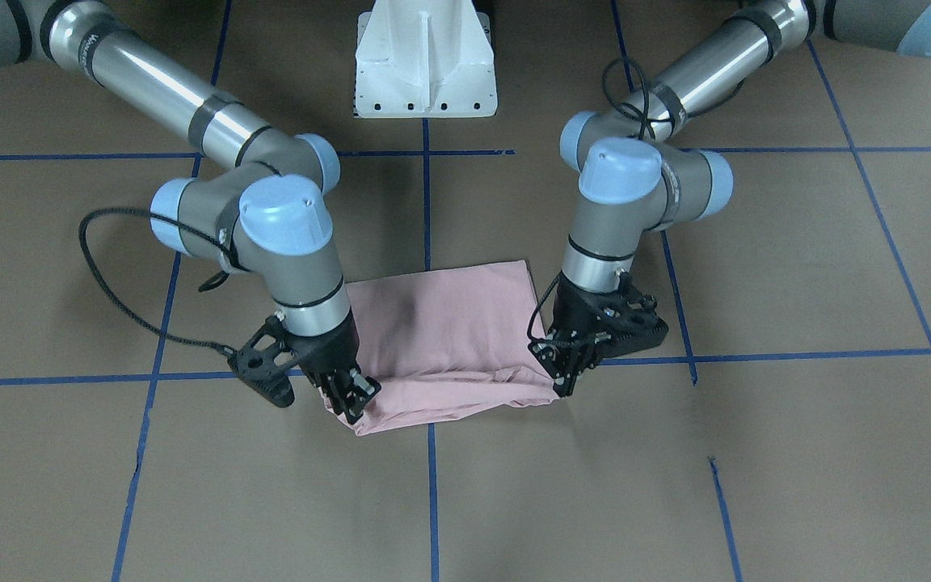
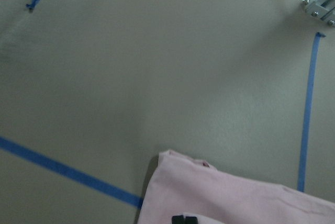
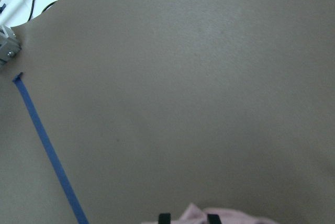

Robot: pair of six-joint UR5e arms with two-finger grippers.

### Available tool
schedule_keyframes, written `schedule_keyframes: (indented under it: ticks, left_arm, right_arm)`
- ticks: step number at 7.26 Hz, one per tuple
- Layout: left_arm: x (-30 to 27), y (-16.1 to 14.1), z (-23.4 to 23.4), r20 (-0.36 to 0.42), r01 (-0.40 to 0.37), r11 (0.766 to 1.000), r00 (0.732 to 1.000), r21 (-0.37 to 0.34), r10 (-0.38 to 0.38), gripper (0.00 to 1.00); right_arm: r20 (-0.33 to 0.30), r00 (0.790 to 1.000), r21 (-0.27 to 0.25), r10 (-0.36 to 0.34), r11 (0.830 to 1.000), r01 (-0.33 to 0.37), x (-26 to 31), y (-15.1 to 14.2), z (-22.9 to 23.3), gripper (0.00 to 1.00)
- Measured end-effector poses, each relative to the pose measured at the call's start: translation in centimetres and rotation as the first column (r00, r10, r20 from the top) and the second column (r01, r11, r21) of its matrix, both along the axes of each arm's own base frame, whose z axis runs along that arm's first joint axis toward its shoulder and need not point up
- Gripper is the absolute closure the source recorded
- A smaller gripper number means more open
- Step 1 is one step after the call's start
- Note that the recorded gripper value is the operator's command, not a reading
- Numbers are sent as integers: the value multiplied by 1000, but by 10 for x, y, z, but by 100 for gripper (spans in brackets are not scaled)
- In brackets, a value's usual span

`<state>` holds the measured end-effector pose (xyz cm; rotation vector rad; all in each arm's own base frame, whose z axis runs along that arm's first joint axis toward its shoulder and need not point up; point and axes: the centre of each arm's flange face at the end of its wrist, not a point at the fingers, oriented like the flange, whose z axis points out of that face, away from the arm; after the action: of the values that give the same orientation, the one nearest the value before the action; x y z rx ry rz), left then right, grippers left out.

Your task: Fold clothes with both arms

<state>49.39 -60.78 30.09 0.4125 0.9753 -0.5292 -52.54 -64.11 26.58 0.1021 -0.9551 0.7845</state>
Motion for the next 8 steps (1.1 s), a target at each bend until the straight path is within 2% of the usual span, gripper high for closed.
schedule_keyframes:
  ticks: [1,3,4,5,6,7,8]
  left_arm:
    - [-7,-21,9,-3,17,999,1000,37,-17,0]
    - [-34,-32,11,-20,19,997,1000,77,-17,0]
    - [-63,-29,18,-9,-33,993,999,112,34,0]
    - [-111,-27,38,36,-124,978,992,167,120,0]
    - [-175,-27,69,100,-235,947,971,218,217,0]
    - [-254,-30,106,168,-335,906,939,258,300,0]
    - [-338,-30,143,235,-401,867,910,296,341,0]
  right_arm:
    - [14,1000,15,-25,1000,24,19,-29,4,0]
    - [15,997,41,-82,996,81,64,-57,20,0]
    - [5,994,55,-112,992,111,92,-58,41,0]
    - [-19,987,78,-158,984,159,135,-60,74,0]
    - [-51,975,103,-215,970,219,196,-65,118,0]
    - [-88,959,132,-268,951,278,277,-71,168,0]
    - [-144,936,178,-321,922,344,368,-71,214,0]
